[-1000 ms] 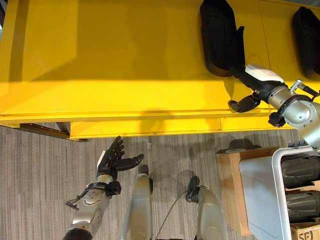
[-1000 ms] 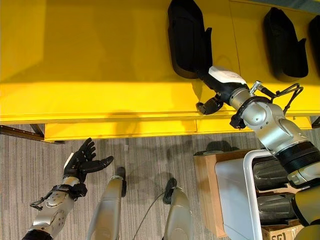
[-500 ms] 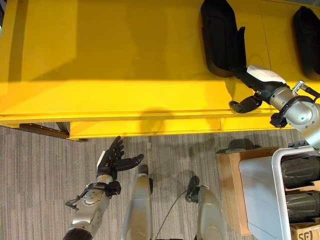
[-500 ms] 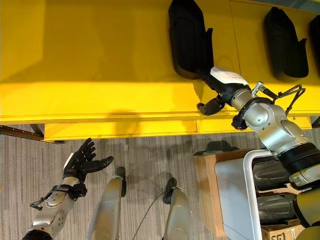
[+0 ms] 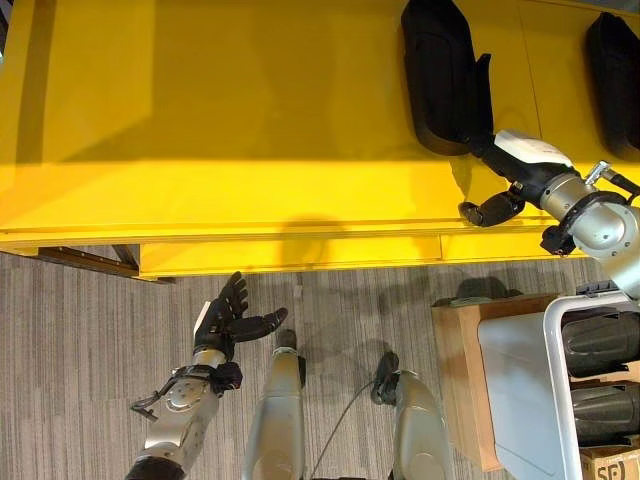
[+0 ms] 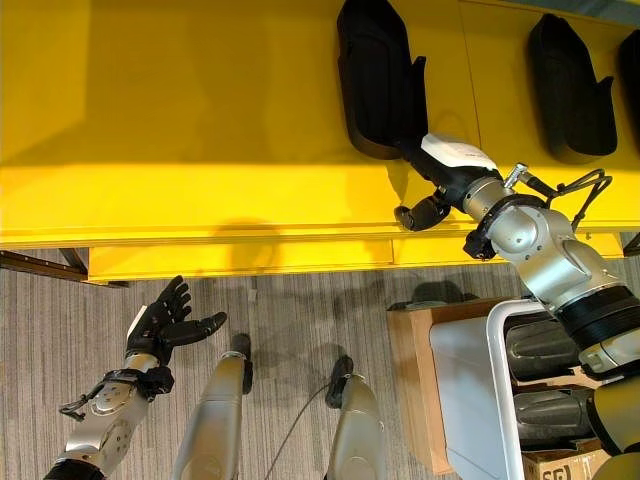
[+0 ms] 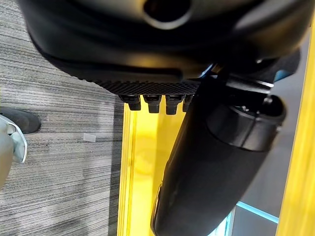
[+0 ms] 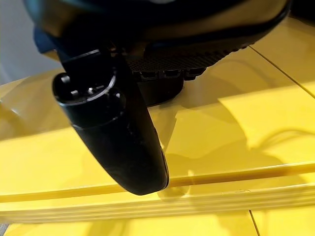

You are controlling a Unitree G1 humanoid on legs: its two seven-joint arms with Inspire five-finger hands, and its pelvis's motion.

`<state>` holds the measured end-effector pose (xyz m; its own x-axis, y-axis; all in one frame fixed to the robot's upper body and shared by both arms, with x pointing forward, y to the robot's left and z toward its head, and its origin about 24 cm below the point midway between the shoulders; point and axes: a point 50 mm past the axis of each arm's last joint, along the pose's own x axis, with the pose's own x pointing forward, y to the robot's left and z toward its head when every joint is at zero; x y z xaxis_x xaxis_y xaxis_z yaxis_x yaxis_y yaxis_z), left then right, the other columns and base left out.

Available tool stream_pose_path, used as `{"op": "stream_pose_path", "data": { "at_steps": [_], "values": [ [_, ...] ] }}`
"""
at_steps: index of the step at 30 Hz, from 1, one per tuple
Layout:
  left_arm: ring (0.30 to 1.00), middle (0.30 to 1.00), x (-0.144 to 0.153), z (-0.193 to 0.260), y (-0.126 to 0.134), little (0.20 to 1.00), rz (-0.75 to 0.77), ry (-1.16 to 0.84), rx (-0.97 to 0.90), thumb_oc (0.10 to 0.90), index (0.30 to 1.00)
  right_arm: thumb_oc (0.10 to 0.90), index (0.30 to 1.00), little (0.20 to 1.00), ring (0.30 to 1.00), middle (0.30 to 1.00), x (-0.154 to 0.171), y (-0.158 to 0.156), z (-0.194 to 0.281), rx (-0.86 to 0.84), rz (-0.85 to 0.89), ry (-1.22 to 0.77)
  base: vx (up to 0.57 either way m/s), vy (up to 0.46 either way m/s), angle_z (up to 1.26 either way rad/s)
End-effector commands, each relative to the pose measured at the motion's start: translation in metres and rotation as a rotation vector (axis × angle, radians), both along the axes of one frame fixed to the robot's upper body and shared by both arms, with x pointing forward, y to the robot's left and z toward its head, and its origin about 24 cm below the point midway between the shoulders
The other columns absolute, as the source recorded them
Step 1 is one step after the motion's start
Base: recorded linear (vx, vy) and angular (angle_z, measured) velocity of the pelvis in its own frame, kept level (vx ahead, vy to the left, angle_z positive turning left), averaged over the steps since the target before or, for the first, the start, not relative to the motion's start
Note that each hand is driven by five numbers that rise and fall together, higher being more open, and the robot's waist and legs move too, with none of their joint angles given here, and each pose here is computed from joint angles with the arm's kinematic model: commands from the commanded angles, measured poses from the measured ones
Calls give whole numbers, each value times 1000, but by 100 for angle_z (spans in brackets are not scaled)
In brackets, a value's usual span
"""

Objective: Move parts from the plastic box to the shelf.

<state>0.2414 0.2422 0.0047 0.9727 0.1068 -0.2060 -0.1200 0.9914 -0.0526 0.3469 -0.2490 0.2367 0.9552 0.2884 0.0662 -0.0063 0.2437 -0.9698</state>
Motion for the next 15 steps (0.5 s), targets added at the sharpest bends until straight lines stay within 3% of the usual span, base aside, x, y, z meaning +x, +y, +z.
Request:
{"op": "stream_pose_path", "data": {
  "at_steps": [1, 15],
  "values": [
    [1000, 1000, 0, 24, 4, 1000, -11, -143, 19, 900, 1000, 900, 1000, 1000, 1000, 1000, -11, -11, 38, -33, -18, -122, 0, 0, 0],
    [1000, 1000, -1, 28, 12, 1000, 2, -148, 40, 900, 1000, 900, 1000, 1000, 1000, 1000, -28, 11, 101, -30, 89, -338, 0, 0, 0]
  ]
}}
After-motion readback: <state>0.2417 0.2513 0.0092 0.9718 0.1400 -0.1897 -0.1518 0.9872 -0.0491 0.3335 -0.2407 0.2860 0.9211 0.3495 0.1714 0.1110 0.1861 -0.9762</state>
